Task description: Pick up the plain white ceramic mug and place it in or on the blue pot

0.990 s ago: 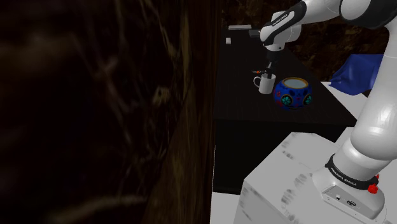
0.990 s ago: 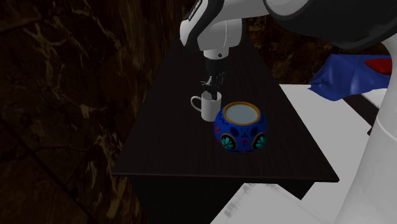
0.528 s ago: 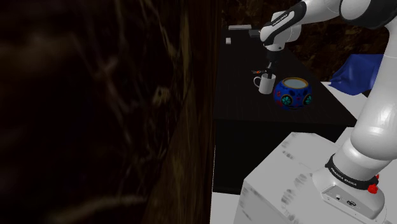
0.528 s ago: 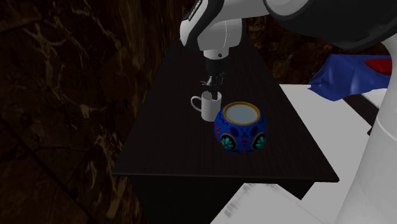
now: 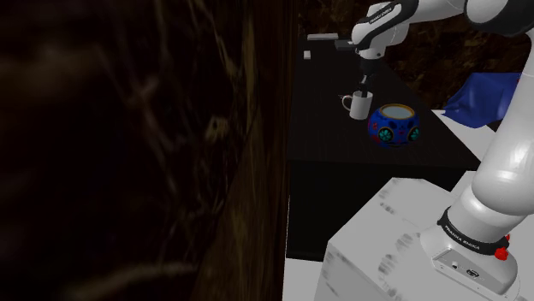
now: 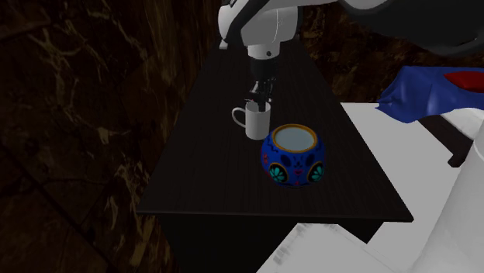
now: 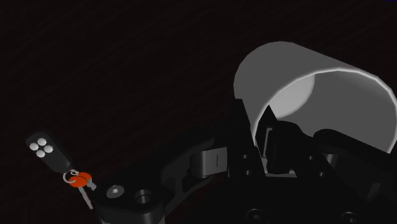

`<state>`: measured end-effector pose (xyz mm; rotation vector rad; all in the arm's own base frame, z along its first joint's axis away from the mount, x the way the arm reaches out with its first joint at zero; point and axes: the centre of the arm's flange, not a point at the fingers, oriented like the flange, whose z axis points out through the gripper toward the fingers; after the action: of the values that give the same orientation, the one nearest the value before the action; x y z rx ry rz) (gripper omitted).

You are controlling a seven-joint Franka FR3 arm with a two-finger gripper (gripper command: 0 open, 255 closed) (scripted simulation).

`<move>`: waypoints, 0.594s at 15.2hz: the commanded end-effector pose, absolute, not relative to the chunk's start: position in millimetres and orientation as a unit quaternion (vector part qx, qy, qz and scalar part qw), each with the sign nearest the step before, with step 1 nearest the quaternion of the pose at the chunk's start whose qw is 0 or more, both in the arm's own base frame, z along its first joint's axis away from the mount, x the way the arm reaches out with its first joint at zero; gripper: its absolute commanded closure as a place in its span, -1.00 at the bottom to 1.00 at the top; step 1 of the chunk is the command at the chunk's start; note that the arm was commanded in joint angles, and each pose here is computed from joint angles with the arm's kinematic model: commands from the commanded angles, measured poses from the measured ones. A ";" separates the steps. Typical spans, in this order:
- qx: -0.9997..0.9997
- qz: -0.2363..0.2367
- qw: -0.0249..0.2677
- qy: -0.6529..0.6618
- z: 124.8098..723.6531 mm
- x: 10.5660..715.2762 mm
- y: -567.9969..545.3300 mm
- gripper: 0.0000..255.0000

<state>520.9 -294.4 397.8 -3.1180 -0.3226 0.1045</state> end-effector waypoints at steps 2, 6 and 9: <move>-0.994 0.033 0.003 -0.103 414.2 519.1 -294.4 1.00; -0.994 0.033 0.003 -0.103 435.3 519.1 -294.4 1.00; -0.994 0.033 0.003 -0.103 451.1 519.1 -294.4 1.00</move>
<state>519.6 -294.1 445.5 -3.1182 -0.3225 0.1042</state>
